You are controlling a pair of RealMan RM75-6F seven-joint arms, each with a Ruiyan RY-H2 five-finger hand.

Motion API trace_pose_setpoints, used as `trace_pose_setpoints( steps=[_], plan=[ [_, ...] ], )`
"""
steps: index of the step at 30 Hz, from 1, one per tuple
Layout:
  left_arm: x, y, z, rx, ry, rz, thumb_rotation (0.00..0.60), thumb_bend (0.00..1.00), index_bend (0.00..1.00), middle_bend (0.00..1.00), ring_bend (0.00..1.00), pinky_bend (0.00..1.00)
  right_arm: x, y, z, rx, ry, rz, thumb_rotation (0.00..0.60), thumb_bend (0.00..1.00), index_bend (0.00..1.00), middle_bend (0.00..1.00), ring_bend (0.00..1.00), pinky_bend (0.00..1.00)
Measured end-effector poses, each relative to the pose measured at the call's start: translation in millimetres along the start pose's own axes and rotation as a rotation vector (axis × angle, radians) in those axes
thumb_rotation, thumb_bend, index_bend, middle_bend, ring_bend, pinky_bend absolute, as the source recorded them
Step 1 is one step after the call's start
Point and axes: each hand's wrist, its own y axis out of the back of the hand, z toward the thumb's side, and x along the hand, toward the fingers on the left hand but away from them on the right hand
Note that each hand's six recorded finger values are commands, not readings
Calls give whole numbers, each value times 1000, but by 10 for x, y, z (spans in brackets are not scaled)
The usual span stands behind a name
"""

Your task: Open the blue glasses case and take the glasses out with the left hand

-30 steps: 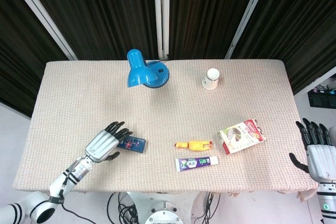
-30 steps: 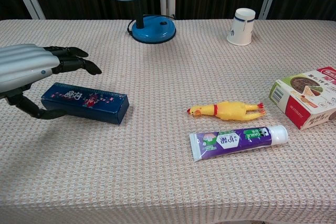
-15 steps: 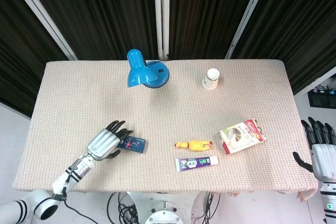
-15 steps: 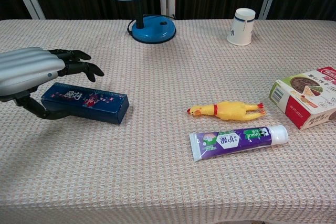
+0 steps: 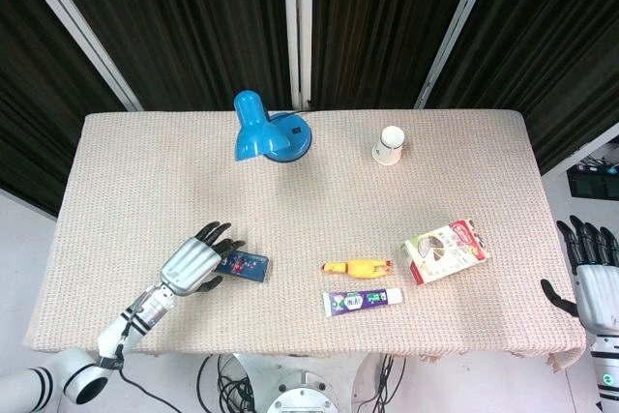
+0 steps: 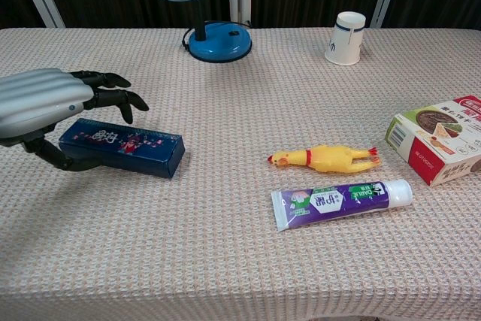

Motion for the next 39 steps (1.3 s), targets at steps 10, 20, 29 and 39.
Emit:
trace_pose_setpoints(
  steps=[10,20,29,39],
  plan=[
    [10,2,27,-7,-16,8,600,286,180,300,66,120,-4,-23,-13,2,-6,11,600,190,0,0,0,0],
    [26,-16,12,-8,-13,-2,600,336,181,309,66,120,-9,-44,-18,5,-8,22,600,191,0,0,0,0],
    [28,-4,11,-23,-14,1,600,349,202,361,80,120,-19,-63,-10,7,-6,30,600,189,0,0,0,0],
    [28,-8,8,-56,-7,-9,600,450,228,408,92,120,-25,-79,1,1,-4,34,600,189,0,0,0,0]
  ],
)
